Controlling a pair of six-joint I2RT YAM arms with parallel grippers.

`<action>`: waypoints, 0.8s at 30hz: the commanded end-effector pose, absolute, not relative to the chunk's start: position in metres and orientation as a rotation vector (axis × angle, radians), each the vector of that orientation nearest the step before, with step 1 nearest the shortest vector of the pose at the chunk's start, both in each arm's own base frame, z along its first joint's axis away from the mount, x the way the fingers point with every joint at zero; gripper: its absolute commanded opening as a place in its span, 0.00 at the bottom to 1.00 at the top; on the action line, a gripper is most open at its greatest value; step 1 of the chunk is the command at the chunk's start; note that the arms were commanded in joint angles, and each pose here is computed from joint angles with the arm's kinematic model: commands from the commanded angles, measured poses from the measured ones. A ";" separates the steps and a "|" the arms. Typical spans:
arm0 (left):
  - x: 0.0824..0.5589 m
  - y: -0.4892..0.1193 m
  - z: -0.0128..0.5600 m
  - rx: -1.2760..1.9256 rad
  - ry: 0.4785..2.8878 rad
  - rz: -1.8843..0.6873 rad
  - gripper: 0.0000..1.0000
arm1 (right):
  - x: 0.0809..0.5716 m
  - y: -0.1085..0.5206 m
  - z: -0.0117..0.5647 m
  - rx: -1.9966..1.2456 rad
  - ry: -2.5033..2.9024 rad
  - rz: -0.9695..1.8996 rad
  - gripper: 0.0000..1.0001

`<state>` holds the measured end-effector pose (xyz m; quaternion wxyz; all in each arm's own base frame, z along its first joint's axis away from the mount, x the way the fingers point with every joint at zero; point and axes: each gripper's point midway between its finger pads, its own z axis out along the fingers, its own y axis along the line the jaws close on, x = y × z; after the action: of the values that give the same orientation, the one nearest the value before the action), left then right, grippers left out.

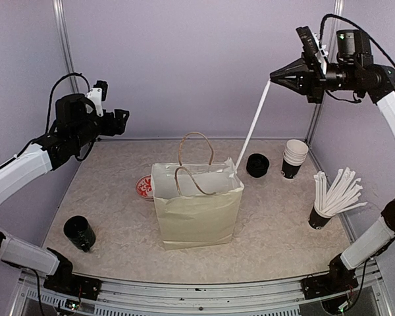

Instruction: Pack the takeout coffee

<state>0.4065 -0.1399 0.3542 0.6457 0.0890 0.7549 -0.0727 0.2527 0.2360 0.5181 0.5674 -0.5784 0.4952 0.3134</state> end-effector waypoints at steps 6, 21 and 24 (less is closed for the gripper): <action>0.412 -0.138 0.348 0.212 1.721 -0.154 0.88 | 0.277 0.335 0.476 -1.441 1.203 0.695 0.00; 0.409 -0.139 0.348 0.224 1.718 -0.168 0.87 | 0.242 0.417 0.396 -1.679 1.246 0.797 0.00; 0.408 -0.140 0.347 0.226 1.720 -0.169 0.87 | 0.224 0.412 0.384 -1.760 1.224 0.804 0.19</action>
<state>0.4087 -0.1405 0.3448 0.6379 0.0942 0.7609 -0.0723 0.2520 0.4204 0.3842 0.4310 -0.6707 0.5120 0.3196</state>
